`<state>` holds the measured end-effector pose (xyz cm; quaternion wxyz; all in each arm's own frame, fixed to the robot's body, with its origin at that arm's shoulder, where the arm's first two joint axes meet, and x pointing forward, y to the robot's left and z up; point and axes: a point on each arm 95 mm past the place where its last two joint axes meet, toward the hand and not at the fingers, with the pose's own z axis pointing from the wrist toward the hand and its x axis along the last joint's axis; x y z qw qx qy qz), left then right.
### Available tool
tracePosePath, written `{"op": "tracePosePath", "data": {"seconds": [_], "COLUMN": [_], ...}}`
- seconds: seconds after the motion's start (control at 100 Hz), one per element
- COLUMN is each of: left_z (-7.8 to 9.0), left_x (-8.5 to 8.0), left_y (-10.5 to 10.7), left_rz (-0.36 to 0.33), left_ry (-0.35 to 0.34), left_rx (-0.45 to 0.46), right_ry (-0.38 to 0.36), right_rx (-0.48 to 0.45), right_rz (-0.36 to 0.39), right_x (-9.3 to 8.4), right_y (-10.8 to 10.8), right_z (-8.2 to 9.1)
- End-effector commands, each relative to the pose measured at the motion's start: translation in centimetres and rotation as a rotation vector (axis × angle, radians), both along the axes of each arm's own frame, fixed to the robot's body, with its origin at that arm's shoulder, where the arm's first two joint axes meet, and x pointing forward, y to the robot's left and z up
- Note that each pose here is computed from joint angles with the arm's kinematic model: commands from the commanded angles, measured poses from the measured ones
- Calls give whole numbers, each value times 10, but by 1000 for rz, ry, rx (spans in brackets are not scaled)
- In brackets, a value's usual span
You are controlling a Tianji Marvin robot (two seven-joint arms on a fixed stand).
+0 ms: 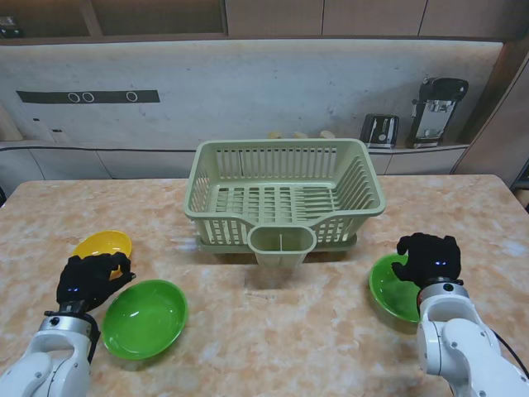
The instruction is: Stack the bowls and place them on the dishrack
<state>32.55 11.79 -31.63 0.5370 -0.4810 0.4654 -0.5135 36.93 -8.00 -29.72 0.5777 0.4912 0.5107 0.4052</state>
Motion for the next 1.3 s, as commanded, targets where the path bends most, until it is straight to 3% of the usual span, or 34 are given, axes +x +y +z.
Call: {"op": "tracePosePath", "data": {"seconds": [0.0,0.62,1.29], "left_z": [1,0,0], "left_x": [1,6,9], "left_y": [-4,-6,-9], "left_rz": [-14,-37,-55], "left_ry": [12,23,39], "left_rx": [-5,-7,0], "right_ry": [18,197,273], "right_rx": [-2,50,102], "right_rz": [-12,-63,-82], "right_x": [4,49,83], "right_y": [-7,-41,-50], "right_z": [-5,-30,-62]}}
